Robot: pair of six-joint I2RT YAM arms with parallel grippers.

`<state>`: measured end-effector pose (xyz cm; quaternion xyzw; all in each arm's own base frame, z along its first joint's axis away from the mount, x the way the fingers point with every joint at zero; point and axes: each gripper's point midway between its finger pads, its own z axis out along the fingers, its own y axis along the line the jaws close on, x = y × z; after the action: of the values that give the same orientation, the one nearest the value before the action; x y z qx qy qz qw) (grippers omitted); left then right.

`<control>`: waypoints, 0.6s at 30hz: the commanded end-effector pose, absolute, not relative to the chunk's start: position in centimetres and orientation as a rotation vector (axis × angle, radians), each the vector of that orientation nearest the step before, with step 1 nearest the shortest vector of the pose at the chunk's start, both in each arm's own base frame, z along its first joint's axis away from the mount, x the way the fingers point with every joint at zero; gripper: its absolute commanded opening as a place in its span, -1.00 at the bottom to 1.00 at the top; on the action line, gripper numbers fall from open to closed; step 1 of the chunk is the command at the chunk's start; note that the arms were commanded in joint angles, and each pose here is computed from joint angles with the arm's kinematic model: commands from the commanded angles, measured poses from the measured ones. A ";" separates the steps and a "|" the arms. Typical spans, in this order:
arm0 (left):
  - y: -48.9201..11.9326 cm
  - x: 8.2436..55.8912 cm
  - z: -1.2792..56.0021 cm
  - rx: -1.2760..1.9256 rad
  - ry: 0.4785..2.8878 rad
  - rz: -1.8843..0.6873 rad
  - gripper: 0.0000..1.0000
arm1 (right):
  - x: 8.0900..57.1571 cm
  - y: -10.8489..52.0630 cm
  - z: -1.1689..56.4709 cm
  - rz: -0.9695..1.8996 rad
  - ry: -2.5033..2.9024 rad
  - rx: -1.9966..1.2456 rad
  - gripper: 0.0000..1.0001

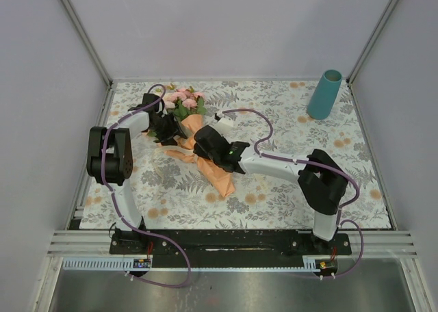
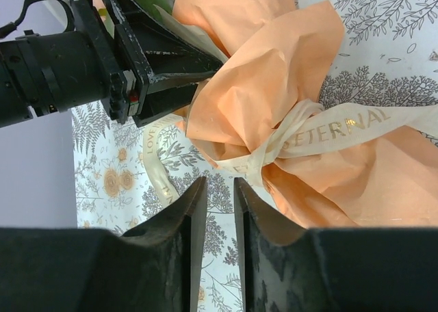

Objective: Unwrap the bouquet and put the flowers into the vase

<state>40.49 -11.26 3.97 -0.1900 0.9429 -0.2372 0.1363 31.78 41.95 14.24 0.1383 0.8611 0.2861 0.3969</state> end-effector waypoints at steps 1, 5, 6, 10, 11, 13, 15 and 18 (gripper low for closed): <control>-10.5 40.8 3.6 -0.517 2.738 -0.599 0.11 | 32.3 42.9 14.4 0.725 2.175 0.394 -0.32; -10.6 40.9 3.7 -0.517 2.735 -0.612 0.11 | 32.4 44.0 12.9 0.723 2.217 0.389 -0.32; -10.6 40.9 3.7 -0.517 2.735 -0.612 0.11 | 32.4 44.0 12.6 0.713 2.222 0.394 -0.32; -10.6 40.9 3.8 -0.516 2.732 -0.613 0.11 | 32.4 43.6 11.8 0.685 2.232 0.401 -0.30; -10.6 40.9 3.8 -0.515 2.734 -0.610 0.11 | 32.4 43.5 11.7 0.677 2.234 0.396 -0.28; -10.7 41.0 3.9 -0.516 2.729 -0.616 0.11 | 32.4 43.5 11.9 0.677 2.230 0.387 -0.29; -10.6 41.0 4.0 -0.516 2.726 -0.613 0.11 | 32.6 43.3 12.6 0.664 2.213 0.366 -0.30; -10.7 40.9 3.9 -0.517 2.726 -0.619 0.11 | 32.9 42.8 13.4 0.630 2.201 0.352 -0.28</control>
<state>40.49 -11.32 3.98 -0.1871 0.9434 -0.2368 0.1374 32.09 42.59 9.83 0.1412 0.8848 0.2439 0.3711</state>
